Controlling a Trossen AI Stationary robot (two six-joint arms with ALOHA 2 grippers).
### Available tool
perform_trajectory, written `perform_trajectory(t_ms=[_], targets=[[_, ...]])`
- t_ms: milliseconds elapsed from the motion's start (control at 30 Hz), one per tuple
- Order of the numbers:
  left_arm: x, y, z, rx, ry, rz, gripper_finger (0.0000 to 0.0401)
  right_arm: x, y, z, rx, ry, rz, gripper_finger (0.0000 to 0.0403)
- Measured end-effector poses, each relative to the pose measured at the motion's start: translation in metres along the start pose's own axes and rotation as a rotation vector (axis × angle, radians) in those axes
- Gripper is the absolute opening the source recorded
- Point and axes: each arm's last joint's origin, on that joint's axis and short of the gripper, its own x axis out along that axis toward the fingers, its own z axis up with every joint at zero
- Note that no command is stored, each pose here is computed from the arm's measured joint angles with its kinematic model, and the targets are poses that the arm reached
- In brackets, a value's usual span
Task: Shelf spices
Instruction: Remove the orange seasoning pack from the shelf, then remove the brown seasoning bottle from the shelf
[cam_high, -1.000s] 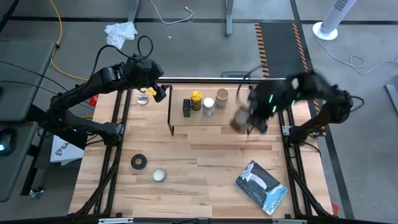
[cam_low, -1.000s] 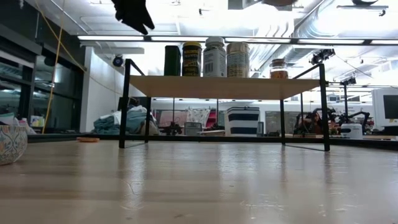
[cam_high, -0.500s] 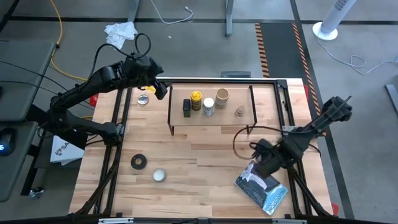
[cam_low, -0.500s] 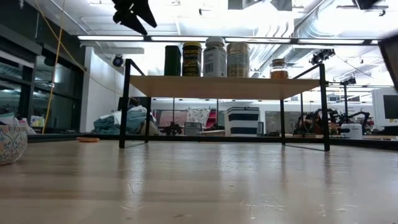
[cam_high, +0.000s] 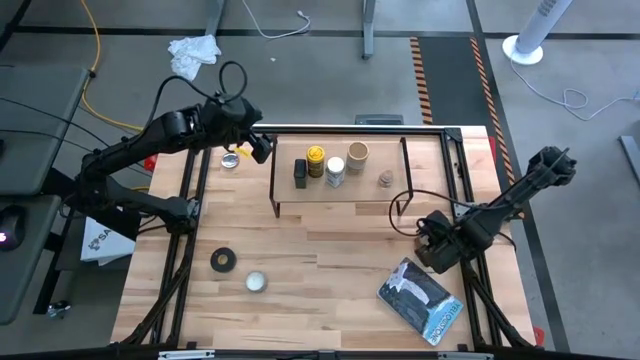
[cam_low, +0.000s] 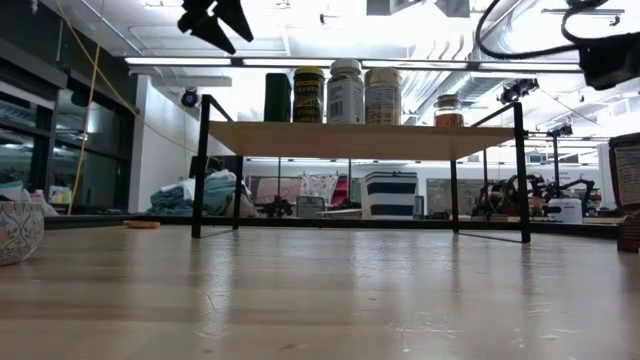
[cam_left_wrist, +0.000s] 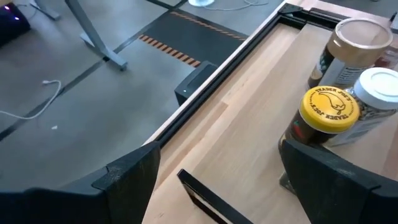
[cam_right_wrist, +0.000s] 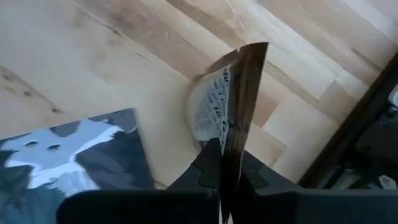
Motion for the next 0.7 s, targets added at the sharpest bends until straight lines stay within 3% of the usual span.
perform_trajectory(t_ms=[200, 467, 700], targets=[[0.000, 0.000, -0.001, 0.008, 0.008, 0.027, 0.0330, -0.006, 0.001, 0.002, -0.086, -0.044, 0.000, 0.0045], [0.000, 0.000, -0.002, 0.025, 0.016, 0.048, 0.0330, -0.019, 0.005, 0.005, -0.082, -0.043, 0.033, 0.0126], [0.000, 0.000, -0.002, 0.069, 0.017, 0.047, 0.0330, -0.041, 0.010, 0.008, -0.108, -0.044, 0.074, 0.0159]])
